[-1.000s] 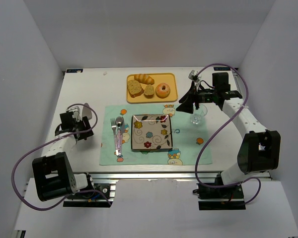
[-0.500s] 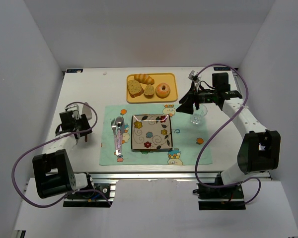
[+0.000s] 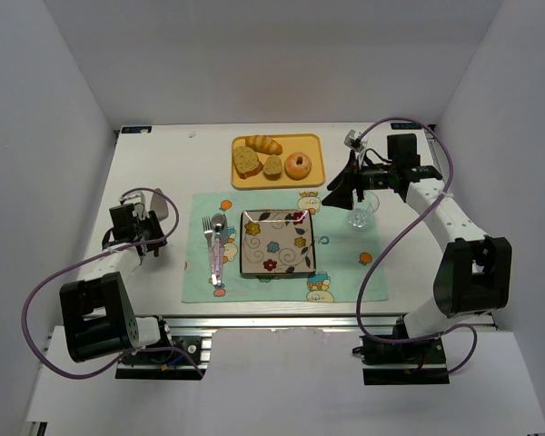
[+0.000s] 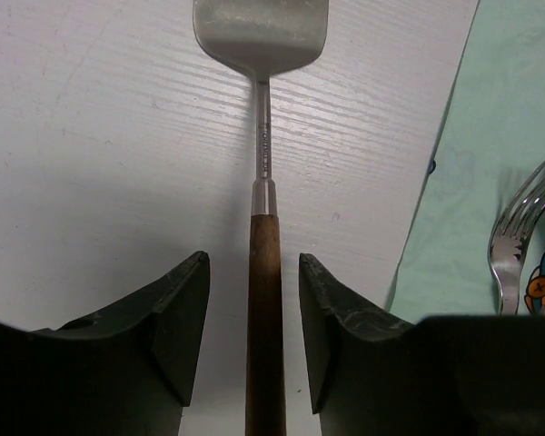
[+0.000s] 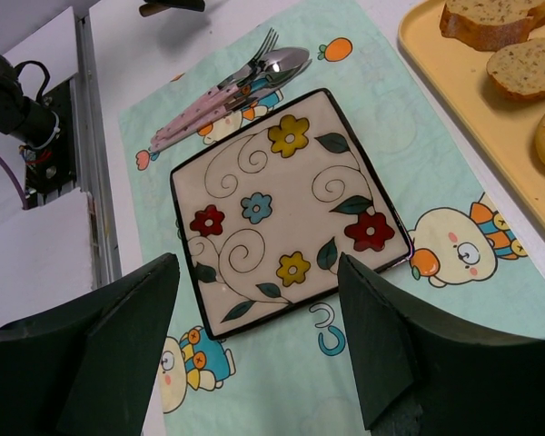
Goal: Place the bread
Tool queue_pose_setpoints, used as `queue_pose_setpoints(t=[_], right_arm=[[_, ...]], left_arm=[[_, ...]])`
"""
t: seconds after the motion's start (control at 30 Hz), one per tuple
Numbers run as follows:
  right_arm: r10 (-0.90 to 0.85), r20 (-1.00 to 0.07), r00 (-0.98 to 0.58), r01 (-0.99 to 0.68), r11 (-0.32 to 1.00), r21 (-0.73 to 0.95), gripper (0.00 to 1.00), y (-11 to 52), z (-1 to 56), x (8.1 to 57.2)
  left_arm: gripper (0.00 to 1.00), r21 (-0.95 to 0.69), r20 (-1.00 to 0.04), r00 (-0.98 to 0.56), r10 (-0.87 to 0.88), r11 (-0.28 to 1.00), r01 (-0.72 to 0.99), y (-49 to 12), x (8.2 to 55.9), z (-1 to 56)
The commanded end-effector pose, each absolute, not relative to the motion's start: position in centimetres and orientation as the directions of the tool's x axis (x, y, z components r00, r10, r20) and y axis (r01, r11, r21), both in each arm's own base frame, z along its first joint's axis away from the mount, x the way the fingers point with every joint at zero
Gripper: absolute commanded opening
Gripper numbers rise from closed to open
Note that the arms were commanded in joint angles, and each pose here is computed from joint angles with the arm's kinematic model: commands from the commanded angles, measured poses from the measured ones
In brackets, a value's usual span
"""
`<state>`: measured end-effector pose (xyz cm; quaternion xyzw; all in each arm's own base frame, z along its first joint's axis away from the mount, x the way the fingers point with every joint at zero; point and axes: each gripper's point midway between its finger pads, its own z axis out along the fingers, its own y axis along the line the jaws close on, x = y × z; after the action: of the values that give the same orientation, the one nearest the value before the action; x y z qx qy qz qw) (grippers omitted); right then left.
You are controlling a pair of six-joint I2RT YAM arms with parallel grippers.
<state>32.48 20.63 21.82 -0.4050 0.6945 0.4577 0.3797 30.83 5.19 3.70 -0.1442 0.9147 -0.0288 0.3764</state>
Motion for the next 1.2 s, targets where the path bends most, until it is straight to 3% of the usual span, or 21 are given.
queue_pose_setpoints(t=[0.0,0.1,0.23,0.8,1.07,1.17], right_arm=[[-0.209,-0.912,-0.353,-0.921,0.248,0.300,0.76,20.7,22.8,33.1],[-0.212,-0.910,-0.356,-0.920,0.251,0.301,0.76,20.7,22.6,33.1],[-0.212,-0.912,-0.352,-0.920,0.256,0.296,0.77,20.6,22.6,33.2],[-0.212,-0.912,-0.353,-0.920,0.256,0.297,0.79,20.5,22.5,33.0],[-0.211,-0.913,-0.350,-0.921,0.254,0.294,0.80,20.6,22.6,33.0],[-0.210,-0.913,-0.348,-0.922,0.254,0.293,0.80,20.6,22.7,33.0]], left_arm=[[0.50,-0.166,-0.695,-0.662,-0.280,0.959,-0.231,5.1,31.2,4.0],[0.36,-0.154,-0.697,-0.663,-0.274,0.960,-0.235,5.2,31.2,4.1],[0.26,-0.148,-0.714,-0.648,-0.266,0.961,-0.232,5.2,31.3,4.9],[0.21,-0.135,-0.736,-0.622,-0.268,0.958,-0.253,5.5,31.0,6.0],[0.23,-0.156,-0.765,-0.584,-0.272,0.958,-0.241,5.5,32.2,8.9],[0.15,-0.200,-0.759,-0.583,-0.291,0.956,-0.217,4.7,32.8,10.3]])
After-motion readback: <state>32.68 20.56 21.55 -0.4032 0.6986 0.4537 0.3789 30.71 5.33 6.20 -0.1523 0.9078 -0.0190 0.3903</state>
